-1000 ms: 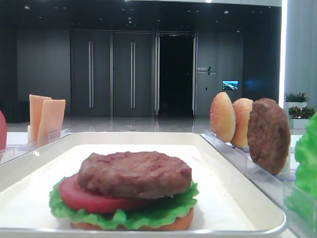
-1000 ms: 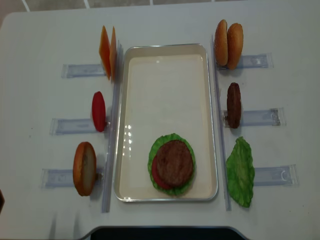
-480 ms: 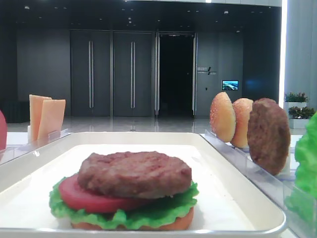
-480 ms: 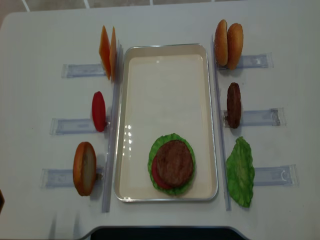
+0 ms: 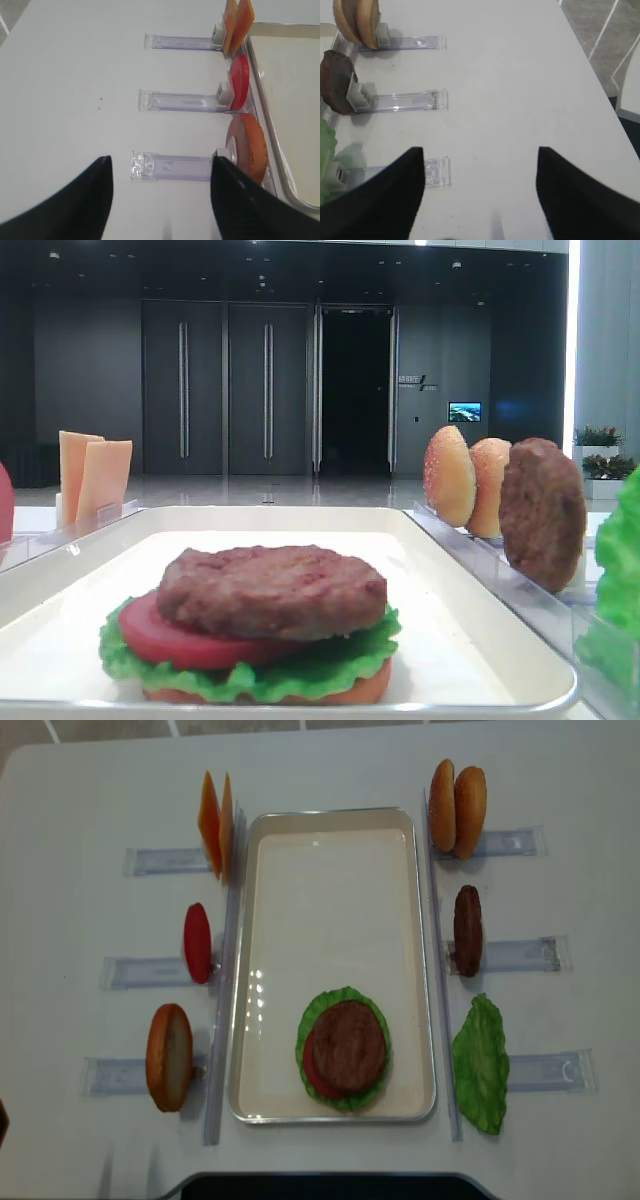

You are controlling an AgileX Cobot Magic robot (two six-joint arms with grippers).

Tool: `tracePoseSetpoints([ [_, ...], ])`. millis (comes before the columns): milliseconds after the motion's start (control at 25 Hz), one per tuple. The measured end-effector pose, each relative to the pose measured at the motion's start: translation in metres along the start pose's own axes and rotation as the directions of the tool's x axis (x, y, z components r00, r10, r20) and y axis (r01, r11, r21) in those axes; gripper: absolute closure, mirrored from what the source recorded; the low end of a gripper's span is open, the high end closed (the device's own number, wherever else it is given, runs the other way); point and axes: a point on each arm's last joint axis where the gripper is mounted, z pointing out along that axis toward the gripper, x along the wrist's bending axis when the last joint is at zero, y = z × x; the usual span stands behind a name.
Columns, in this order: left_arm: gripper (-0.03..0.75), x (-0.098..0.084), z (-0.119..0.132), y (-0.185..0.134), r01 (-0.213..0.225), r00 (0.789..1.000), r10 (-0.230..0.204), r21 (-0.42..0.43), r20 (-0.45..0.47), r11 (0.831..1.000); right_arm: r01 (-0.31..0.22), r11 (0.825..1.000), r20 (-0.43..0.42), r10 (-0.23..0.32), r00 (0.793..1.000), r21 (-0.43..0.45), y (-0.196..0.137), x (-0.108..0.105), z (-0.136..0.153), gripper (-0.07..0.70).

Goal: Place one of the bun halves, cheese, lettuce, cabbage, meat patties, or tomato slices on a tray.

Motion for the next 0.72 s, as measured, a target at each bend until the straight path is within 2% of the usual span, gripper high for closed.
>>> tracePoseSetpoints([
  [720,0.244,0.0000,0.0000,0.0000,0.000,1.000,0.000,0.000,0.000,1.000,0.000,1.000,0.000,0.000,1.000,0.000,0.0000,0.0000,0.0000,0.150],
])
